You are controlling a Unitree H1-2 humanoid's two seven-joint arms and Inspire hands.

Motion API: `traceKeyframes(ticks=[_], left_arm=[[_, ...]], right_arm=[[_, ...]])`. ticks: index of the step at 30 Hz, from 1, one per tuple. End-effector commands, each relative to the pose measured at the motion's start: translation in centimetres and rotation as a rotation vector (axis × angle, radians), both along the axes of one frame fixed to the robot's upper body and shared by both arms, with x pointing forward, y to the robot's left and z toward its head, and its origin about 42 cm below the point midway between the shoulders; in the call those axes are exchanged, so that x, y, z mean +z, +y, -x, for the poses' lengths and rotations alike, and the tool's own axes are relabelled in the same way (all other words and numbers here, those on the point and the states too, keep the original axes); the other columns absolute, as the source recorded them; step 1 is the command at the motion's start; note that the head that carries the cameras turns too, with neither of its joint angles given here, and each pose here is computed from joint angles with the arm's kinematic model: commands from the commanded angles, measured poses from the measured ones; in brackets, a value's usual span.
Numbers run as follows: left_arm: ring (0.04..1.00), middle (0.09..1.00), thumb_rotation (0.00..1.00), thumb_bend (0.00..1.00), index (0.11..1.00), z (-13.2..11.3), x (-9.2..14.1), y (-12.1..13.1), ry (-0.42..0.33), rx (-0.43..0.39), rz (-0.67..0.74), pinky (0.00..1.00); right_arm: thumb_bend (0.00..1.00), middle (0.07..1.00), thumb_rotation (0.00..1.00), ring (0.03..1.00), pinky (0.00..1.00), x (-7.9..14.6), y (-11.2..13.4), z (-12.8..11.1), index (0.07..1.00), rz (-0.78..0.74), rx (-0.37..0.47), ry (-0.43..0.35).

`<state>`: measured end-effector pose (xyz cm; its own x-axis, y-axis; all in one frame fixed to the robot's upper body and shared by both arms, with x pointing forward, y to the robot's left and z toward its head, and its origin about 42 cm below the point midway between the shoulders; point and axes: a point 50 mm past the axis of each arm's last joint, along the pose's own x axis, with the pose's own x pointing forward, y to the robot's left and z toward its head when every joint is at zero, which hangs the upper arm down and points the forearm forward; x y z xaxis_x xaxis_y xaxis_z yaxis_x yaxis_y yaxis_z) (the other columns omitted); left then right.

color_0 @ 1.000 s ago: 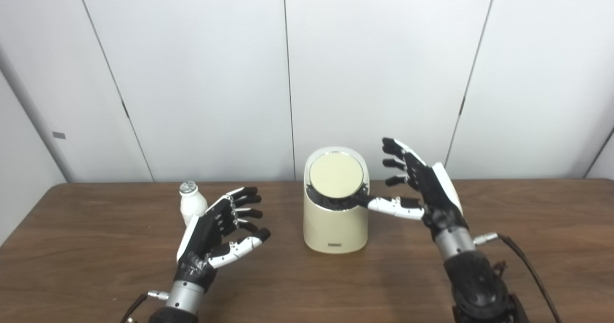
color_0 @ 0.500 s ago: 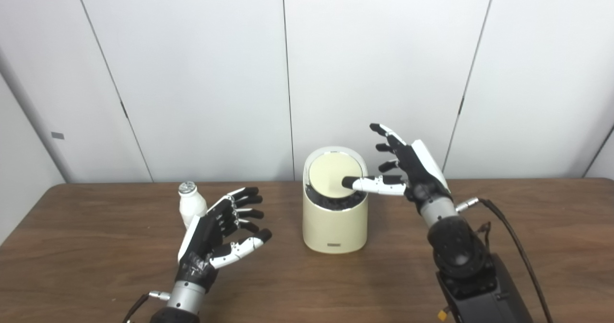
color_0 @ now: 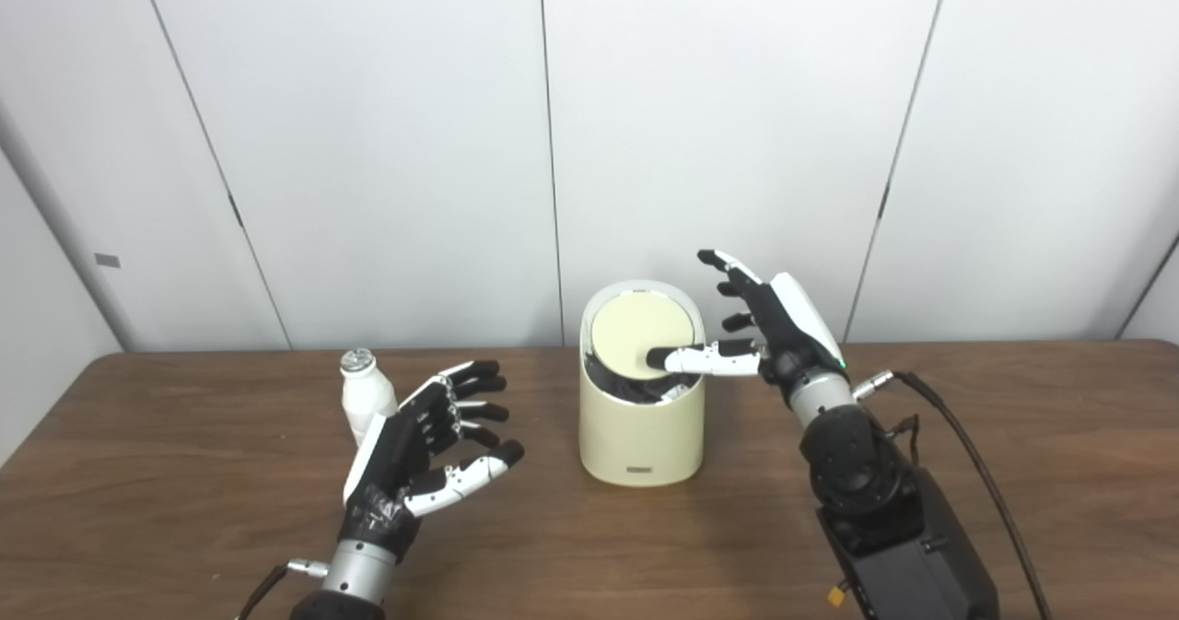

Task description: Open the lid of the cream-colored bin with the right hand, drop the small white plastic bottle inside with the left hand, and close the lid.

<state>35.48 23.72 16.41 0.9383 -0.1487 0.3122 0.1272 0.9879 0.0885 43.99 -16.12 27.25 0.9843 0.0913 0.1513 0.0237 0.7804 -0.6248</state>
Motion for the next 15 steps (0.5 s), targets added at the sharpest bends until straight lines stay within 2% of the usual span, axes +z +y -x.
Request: traceKeyframes(ticks=[1, 15], left_arm=[[0.652, 0.753, 0.1, 0.71, 0.771, -0.61, 2.28, -0.49, -0.09, -0.008, -0.005, 0.54], [0.646, 0.75, 0.09, 0.7, 0.769, -0.31, 2.59, -1.12, -0.088, -0.018, 0.0, 0.53]], right_arm=[[0.94, 0.934, 0.36, 0.894, 0.74, 3.12, 0.93, -0.58, 0.901, 0.012, 0.021, -0.118], [0.95, 0.91, 0.35, 0.862, 0.69, 3.23, 1.36, -1.45, 0.889, 0.1, -0.005, -0.121]])
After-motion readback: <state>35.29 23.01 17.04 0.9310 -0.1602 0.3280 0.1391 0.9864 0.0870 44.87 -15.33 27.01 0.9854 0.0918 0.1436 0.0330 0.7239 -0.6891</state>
